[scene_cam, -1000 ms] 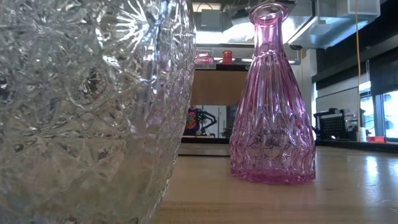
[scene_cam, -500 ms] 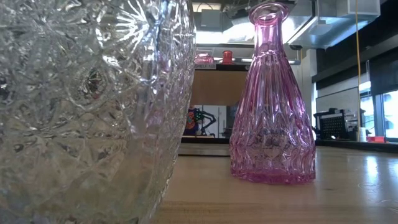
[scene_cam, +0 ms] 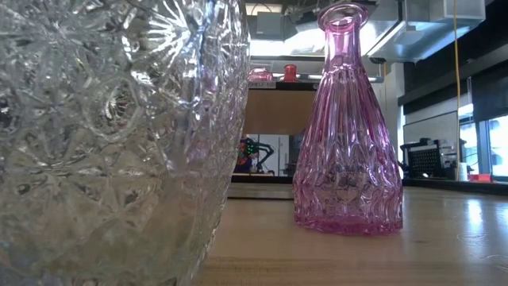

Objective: Sort vases onto shelf
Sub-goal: Put the red vase on the shelf aligned with the other red vase

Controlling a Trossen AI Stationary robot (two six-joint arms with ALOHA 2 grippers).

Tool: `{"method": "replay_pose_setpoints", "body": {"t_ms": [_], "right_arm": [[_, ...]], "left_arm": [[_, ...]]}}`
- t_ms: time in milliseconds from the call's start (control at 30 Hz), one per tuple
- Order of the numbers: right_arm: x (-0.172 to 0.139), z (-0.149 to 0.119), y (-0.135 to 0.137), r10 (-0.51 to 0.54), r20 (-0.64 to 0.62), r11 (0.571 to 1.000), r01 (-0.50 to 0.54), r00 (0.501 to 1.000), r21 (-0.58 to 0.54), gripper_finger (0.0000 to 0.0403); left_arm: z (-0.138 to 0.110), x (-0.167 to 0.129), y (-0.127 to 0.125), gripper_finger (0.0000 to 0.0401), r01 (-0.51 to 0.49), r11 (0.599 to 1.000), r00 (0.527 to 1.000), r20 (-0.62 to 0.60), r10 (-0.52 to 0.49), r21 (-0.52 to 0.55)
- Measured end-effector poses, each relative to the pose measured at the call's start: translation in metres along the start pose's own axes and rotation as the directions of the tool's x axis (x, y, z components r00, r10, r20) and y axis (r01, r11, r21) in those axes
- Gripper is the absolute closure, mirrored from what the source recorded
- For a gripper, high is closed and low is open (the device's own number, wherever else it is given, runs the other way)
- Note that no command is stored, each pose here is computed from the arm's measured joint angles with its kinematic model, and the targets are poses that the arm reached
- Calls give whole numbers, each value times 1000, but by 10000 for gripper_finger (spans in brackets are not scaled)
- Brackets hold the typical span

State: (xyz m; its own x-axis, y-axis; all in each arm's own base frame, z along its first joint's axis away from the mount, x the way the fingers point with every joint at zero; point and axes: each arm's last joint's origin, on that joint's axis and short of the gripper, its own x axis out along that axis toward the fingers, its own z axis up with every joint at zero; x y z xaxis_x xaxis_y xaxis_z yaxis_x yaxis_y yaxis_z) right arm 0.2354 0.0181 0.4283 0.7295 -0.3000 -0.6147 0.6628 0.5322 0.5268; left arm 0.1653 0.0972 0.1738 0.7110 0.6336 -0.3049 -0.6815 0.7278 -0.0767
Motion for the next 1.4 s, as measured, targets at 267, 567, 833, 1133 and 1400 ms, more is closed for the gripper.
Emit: {"method": "replay_pose_setpoints", "body": {"t_ms": [267,567,833,1133,1400], "right_arm": [[0,0,0,-3,-1,1000,3,1000,-4,402],[0,0,-1,-14,17,1000,14,1000,-26,402],[0,1,-1,-17,24,999,18,1000,-40,402],[0,0,0,-1,0,999,1,1000,-40,402],[0,0,0,0,0,999,0,1000,-39,402]], "left_arm": [[69,4,-11,269,0,992,1000,6,-1,122],[127,-3,-18,268,126,981,992,5,-128,151],[145,25,-30,268,226,958,974,-51,-220,178],[136,62,-40,267,337,925,938,-149,-313,176],[134,74,-41,267,318,938,945,-126,-302,140]]}}
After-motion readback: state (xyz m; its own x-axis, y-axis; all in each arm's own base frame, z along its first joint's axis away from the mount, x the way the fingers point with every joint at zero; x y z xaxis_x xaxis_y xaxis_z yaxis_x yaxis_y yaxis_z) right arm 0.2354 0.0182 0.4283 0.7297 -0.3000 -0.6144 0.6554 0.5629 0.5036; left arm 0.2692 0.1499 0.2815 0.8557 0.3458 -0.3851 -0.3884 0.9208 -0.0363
